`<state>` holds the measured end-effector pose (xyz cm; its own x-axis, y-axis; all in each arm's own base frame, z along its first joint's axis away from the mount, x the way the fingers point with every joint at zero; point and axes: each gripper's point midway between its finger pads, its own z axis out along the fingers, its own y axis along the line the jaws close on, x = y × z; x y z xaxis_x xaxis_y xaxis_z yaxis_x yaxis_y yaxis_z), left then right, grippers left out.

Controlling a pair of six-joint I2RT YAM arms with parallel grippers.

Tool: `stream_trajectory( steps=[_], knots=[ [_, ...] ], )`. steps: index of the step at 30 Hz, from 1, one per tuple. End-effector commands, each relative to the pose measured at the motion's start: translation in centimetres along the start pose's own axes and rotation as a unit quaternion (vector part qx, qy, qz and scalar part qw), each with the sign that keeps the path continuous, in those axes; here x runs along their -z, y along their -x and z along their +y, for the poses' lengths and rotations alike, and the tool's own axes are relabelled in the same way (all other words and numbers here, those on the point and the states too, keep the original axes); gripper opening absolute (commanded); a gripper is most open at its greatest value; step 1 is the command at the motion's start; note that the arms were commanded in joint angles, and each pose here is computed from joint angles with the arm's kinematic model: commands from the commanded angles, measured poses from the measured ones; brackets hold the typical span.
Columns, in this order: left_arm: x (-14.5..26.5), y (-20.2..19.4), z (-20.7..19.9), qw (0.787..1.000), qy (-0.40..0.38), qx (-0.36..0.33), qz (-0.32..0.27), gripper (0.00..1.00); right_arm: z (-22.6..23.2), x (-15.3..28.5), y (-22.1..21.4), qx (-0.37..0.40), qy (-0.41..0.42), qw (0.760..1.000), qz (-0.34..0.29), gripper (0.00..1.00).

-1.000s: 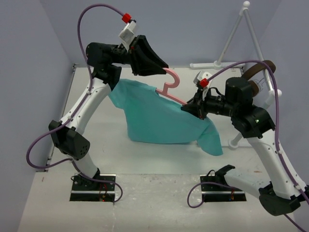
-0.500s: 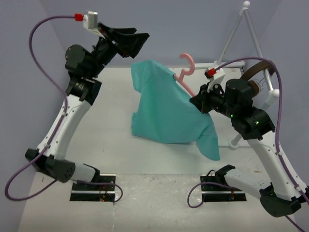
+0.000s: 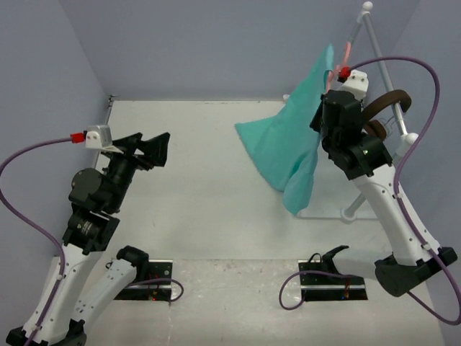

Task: Place the t-shirt on the hanger
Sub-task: Place the hanger at the clothesline.

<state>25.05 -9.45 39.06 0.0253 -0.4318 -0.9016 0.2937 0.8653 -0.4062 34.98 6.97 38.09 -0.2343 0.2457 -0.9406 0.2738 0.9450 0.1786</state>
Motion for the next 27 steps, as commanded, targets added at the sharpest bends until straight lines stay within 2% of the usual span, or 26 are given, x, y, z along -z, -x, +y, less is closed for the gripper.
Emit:
stream_trajectory(
  steps=[1,6,13,17,22,27],
  knots=[
    [2.8,-3.9,3.1,0.996,0.031,-0.07,0.044,1.0,-2.5,0.2,3.2,-0.092,-0.105,0.989,-0.05,0.0],
    [3.6,-6.3,4.5,0.991,0.039,-0.101,0.072,1.0,-3.3,-1.0,3.6,-0.118,-0.184,0.975,-0.049,0.0],
    [3.0,-10.8,5.4,0.99,0.023,-0.095,0.101,1.0,-5.2,-2.7,2.6,-0.203,-0.292,0.935,-0.015,0.0],
    [3.0,-11.7,5.4,0.989,0.017,-0.096,0.112,1.0,-5.6,-4.7,3.0,-0.234,-0.297,0.926,-0.012,0.0],
    [3.7,-11.7,5.7,0.99,0.016,-0.1,0.102,1.0,-5.4,-6.9,4.9,-0.204,-0.284,0.936,-0.044,0.0],
    [3.9,-11.7,5.7,0.99,0.014,-0.102,0.099,1.0,-6.2,-9.4,4.4,-0.149,-0.304,0.941,-0.034,0.0]
  ],
)
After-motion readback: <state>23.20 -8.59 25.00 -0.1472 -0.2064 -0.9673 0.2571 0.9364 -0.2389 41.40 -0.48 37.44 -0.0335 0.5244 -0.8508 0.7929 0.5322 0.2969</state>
